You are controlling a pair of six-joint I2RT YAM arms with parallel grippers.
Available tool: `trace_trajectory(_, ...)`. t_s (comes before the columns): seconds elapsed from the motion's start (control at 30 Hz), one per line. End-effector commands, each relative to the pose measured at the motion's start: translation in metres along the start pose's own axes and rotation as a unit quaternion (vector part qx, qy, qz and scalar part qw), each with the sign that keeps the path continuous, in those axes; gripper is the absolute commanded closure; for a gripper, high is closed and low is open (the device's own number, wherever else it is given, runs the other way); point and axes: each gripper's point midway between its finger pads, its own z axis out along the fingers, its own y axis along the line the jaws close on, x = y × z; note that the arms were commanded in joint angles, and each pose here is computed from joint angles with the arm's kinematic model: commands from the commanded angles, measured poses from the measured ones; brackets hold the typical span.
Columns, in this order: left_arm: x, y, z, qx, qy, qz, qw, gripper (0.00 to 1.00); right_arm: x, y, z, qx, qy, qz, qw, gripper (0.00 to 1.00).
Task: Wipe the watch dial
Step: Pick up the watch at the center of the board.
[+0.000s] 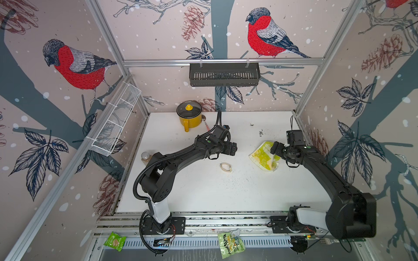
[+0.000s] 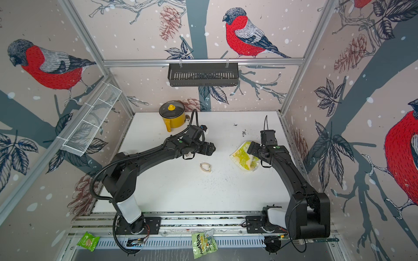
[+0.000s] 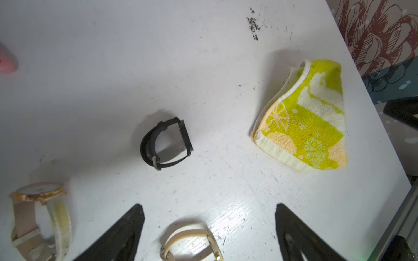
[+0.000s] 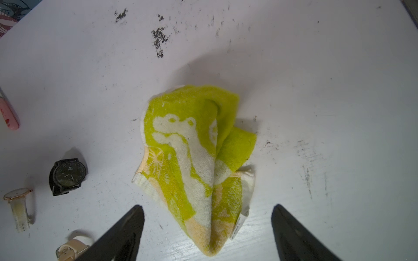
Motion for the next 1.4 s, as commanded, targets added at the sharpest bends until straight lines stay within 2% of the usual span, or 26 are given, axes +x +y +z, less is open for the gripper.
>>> trace_trajectory(0.0, 0.01, -0.006, -0.001, 0.016, 0.017, -0.013, 1.0, 0.1, 0.003, 0.009, 0.001, -0.023, 0.016, 0.001, 1.0, 0.18)
trace_trajectory(0.1, 0.015, -0.005, -0.006, 0.018, 0.016, 0.015, 1.0, 0.1, 0.007, 0.012, 0.004, -0.033, 0.026, 0.001, 0.999, 0.23)
trace_trajectory(0.23, 0.025, 0.0, -0.009, 0.013, 0.026, 0.098, 0.995, 0.11, 0.008, 0.011, 0.008, -0.034, 0.037, 0.006, 0.999, 0.26)
trace_trajectory(0.37, 0.043, 0.012, -0.008, -0.003, 0.054, 0.201, 0.978, 0.16, 0.003, 0.013, 0.009, -0.04, 0.033, 0.005, 0.999, 0.27)
trace_trajectory(0.5, 0.044, 0.023, 0.001, -0.028, 0.076, 0.276, 0.958, 0.19, 0.0, 0.014, 0.012, -0.044, 0.036, 0.006, 0.998, 0.26)
trace_trajectory(0.67, 0.028, 0.021, 0.019, -0.037, 0.086, 0.292, 0.952, 0.31, -0.003, 0.012, 0.013, -0.039, 0.038, 0.01, 0.998, 0.26)
trace_trajectory(0.93, 0.029, 0.025, 0.034, -0.053, 0.091, 0.304, 0.947, 0.33, -0.005, 0.008, 0.004, -0.036, 0.04, 0.025, 0.998, 0.24)
trace_trajectory(1.37, 0.03, 0.023, 0.047, -0.047, 0.085, 0.31, 0.946, 0.41, 0.018, 0.003, 0.01, -0.05, 0.072, 0.041, 0.995, 0.25)
